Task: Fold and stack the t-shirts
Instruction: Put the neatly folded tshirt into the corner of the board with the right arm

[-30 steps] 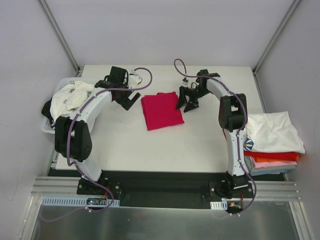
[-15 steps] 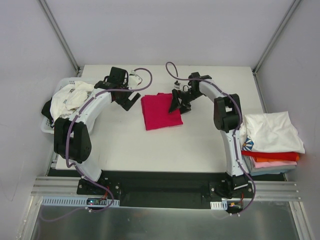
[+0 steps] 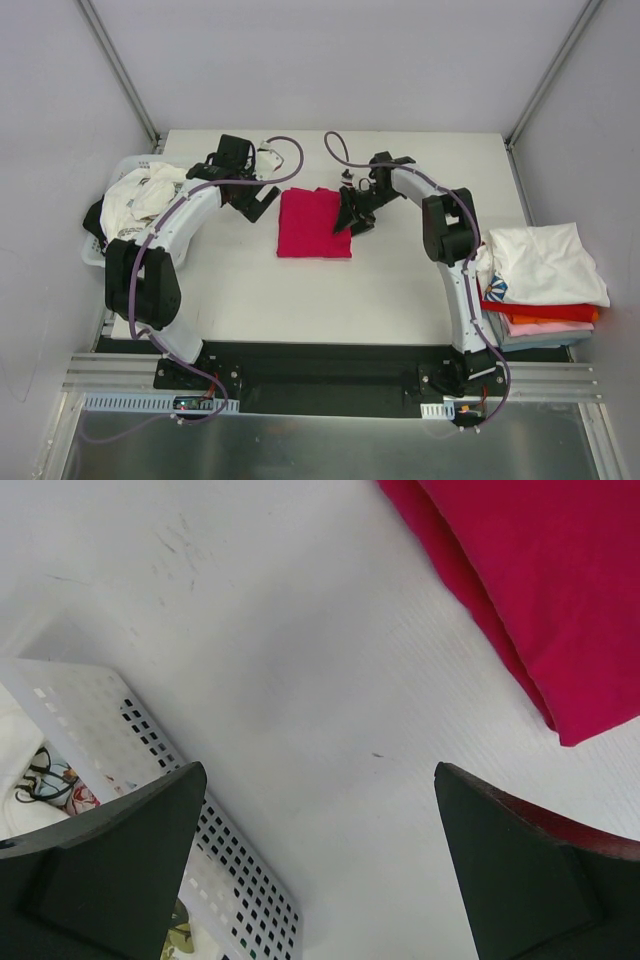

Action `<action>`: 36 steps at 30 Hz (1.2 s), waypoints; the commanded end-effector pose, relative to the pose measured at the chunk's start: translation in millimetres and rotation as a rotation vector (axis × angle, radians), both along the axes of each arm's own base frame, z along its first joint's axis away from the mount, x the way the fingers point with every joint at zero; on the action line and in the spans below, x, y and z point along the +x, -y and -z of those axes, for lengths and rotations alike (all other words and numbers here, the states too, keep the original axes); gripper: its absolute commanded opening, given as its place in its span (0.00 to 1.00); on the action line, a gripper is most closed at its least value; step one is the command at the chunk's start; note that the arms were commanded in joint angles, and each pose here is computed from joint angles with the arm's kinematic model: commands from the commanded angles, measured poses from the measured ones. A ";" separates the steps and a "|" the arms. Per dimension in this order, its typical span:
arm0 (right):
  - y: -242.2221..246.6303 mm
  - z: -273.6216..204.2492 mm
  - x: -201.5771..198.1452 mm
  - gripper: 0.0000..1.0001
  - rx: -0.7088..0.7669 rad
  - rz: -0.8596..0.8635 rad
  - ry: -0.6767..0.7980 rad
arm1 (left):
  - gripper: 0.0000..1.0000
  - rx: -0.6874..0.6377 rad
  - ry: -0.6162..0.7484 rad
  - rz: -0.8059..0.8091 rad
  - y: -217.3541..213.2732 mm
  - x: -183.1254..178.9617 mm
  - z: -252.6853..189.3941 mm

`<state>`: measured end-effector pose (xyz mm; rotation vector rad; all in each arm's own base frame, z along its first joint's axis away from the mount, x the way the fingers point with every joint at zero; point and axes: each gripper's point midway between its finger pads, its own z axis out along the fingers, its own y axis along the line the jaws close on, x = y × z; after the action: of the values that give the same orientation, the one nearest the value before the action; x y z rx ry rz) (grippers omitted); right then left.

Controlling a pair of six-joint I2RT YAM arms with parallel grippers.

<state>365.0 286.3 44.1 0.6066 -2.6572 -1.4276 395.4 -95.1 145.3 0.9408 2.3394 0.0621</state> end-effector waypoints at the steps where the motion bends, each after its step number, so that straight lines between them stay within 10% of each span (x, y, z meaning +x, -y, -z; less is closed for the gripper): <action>1: -3.5 15.7 -9.6 0.64 -0.037 -0.025 0.000 | 0.99 -0.001 0.037 0.003 -0.1 -7.8 -16.4; 18: -9.0 16.7 -19.9 0.01 -0.058 -0.054 0.021 | 0.99 -0.002 0.041 0.003 -0.5 -9.2 -18.2; 36: 20.9 -34.3 -11.1 0.01 -0.194 -0.044 0.318 | 0.99 -0.007 -0.013 -0.006 2.7 -11.1 1.2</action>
<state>339.9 273.6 35.5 0.7505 -2.7937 -1.1830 390.9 -93.9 147.4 0.9363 2.3362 0.0622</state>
